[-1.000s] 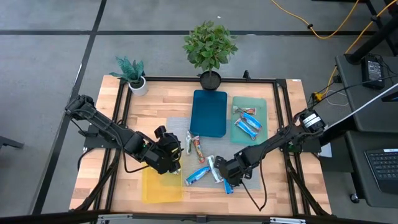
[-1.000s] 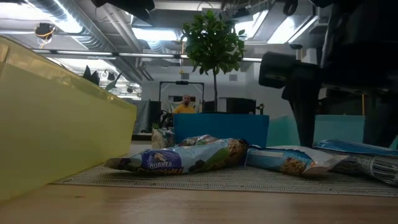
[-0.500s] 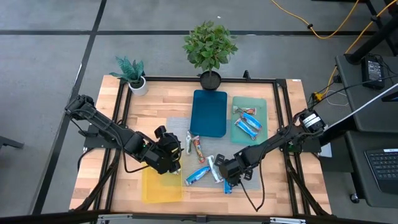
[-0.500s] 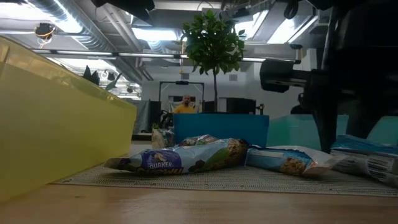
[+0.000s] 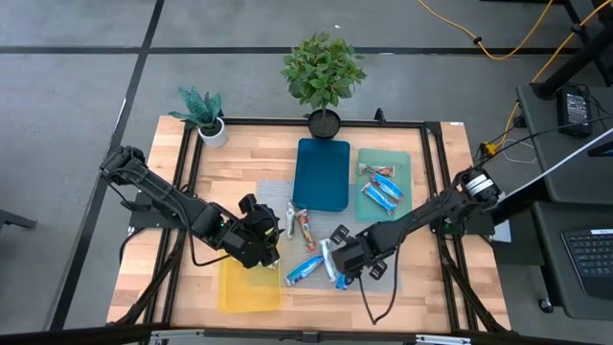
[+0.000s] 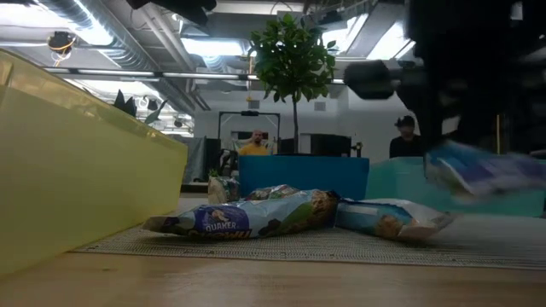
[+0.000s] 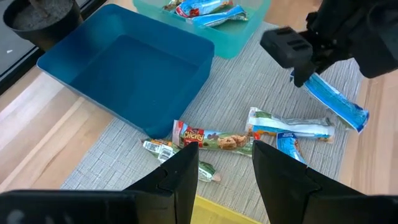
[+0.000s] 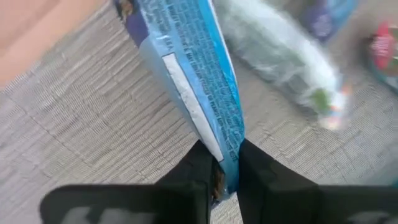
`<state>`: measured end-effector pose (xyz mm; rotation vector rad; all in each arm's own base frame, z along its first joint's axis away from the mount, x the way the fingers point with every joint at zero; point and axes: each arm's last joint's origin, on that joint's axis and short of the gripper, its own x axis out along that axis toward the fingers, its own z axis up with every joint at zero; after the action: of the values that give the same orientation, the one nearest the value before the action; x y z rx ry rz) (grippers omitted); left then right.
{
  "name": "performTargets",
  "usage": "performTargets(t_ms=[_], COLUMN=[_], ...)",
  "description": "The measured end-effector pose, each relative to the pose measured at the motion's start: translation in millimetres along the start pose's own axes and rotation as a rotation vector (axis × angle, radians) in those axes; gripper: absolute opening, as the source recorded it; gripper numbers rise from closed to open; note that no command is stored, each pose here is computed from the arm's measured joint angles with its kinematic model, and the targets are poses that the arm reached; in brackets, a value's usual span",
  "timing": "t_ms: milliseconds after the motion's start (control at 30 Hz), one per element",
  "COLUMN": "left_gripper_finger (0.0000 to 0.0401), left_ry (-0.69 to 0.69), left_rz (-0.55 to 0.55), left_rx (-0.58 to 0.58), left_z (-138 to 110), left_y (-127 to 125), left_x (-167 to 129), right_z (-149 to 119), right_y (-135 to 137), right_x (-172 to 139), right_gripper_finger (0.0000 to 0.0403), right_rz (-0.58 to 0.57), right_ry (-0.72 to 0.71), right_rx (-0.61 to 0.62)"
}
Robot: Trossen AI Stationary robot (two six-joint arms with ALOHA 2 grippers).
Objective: Pick and place Granola Bars by type
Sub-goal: Put the blue granola bar into the blue bin
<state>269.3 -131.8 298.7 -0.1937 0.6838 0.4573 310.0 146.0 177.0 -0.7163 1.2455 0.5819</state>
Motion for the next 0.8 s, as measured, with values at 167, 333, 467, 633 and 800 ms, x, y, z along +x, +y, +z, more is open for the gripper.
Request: performTargets(t_ms=[167,333,467,633,800], left_gripper_finger=[0.0143,0.0143,0.0143,0.0143,0.0143], left_ry=[-0.001,-0.001,-0.001,0.0,0.0], left_rz=[0.001,0.001,0.001,0.0,0.0], left_rx=[0.0,0.004,0.052,0.191,0.25], left_z=[0,0,0,0,0], left_y=[0,0,0,0,0], left_x=[0,0,0,0,0], right_z=[7,12,11,2,-11], right_y=[-14,-29,-46,-66,-87], right_x=[-20,-41,-56,-70,-84], right_gripper_finger=[0.0057,0.0071,0.0047,0.0048,0.0069], right_rz=[-0.005,-0.013,-0.023,-0.029,-0.037], right_ry=[-0.004,-0.014,-0.018,0.004,0.034], right_rx=[0.135,0.253,0.374,0.529,0.685])
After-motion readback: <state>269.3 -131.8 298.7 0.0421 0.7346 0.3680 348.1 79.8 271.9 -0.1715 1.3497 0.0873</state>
